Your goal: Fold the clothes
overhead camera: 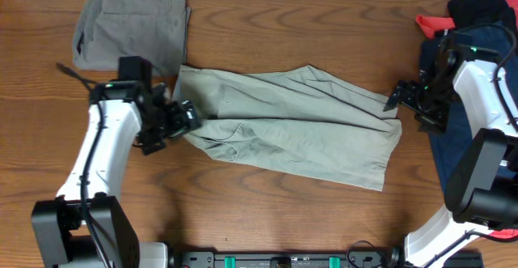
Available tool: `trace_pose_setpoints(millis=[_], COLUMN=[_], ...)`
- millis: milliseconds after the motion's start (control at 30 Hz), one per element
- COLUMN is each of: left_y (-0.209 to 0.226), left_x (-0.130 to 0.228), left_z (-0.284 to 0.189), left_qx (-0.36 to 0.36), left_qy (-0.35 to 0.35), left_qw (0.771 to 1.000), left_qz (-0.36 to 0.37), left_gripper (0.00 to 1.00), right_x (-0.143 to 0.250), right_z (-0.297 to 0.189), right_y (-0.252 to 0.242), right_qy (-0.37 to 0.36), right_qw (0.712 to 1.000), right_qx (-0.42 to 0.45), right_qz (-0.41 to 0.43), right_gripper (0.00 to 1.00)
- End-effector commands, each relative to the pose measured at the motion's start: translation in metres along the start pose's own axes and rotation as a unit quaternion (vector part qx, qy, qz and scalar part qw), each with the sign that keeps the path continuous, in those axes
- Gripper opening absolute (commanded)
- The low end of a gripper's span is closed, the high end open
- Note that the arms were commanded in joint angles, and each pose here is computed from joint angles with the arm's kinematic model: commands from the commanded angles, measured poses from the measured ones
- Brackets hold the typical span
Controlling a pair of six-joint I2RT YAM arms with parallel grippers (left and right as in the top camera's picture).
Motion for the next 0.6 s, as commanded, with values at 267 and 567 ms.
trace_pose_setpoints(millis=[267, 567], left_y=[-0.021, 0.000], left_x=[-0.009, -0.005], left_z=[0.029, 0.048], left_qx=[0.021, -0.039], left_qy=[0.000, 0.035], left_qw=[1.000, 0.998], left_qz=[-0.005, 0.017], left_gripper=[0.99, 0.84], right_x=[0.010, 0.014], right_z=[-0.006, -0.004], right_y=[0.023, 0.029], right_qy=[-0.015, -0.023], right_qw=[0.999, 0.998], right_qx=[-0.005, 0.007], right_qz=[-0.042, -0.057], right_gripper=[0.97, 0.96])
Point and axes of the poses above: each gripper's point midway between its finger pads, its own z axis out along the fingers, its own y axis along the line the jaws close on, x = y × z, the point moved 4 cm from there along -z, back along the fingers, and after that the axes turned 14 degrees about z, right-handed, at the moved point
